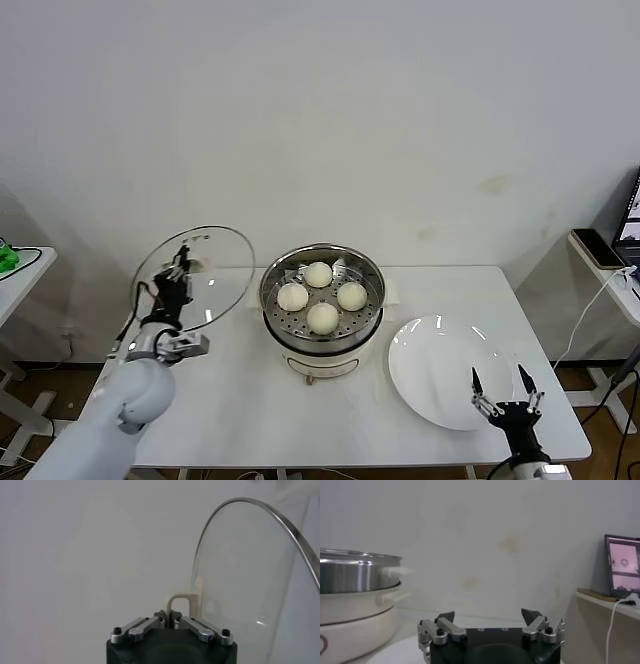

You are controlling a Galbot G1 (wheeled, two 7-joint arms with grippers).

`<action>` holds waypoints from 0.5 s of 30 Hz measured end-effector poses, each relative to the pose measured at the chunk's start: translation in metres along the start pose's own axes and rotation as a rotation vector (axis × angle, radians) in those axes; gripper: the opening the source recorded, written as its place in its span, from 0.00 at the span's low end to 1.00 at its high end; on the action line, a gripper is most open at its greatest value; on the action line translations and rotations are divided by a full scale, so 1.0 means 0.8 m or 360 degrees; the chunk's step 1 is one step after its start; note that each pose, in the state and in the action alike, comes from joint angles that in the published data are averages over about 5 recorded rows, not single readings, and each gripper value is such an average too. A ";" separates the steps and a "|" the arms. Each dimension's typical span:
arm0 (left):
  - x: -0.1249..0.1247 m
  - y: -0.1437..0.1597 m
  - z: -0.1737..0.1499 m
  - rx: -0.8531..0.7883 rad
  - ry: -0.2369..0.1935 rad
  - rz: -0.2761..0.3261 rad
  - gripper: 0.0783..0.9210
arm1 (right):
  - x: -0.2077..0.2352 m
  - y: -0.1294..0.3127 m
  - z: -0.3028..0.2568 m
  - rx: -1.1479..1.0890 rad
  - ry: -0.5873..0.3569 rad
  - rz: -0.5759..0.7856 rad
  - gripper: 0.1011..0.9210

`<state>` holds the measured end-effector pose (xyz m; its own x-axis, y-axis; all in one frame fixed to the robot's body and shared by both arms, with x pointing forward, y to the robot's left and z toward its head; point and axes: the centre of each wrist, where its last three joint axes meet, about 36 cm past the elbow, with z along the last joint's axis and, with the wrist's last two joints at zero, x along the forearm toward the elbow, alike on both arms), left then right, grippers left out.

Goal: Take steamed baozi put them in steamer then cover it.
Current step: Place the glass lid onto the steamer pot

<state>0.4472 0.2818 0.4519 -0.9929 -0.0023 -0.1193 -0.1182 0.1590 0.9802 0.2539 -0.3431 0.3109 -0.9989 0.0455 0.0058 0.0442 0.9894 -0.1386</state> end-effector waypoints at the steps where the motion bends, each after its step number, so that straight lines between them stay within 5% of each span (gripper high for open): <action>1: -0.003 0.002 -0.010 0.0001 -0.0014 0.0000 0.06 | 0.000 0.002 0.001 0.0005 0.0005 0.0004 0.88; 15: -0.021 0.007 -0.136 -0.0088 -0.0120 0.0067 0.06 | -0.009 0.029 0.011 0.0051 0.0048 0.0031 0.88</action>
<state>0.4615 0.1752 0.4768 -0.9932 0.0777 -0.0872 -0.0791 0.1027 0.9916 0.2621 -0.3218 0.2989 -0.9970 0.0696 0.0328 0.0631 0.9833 -0.1708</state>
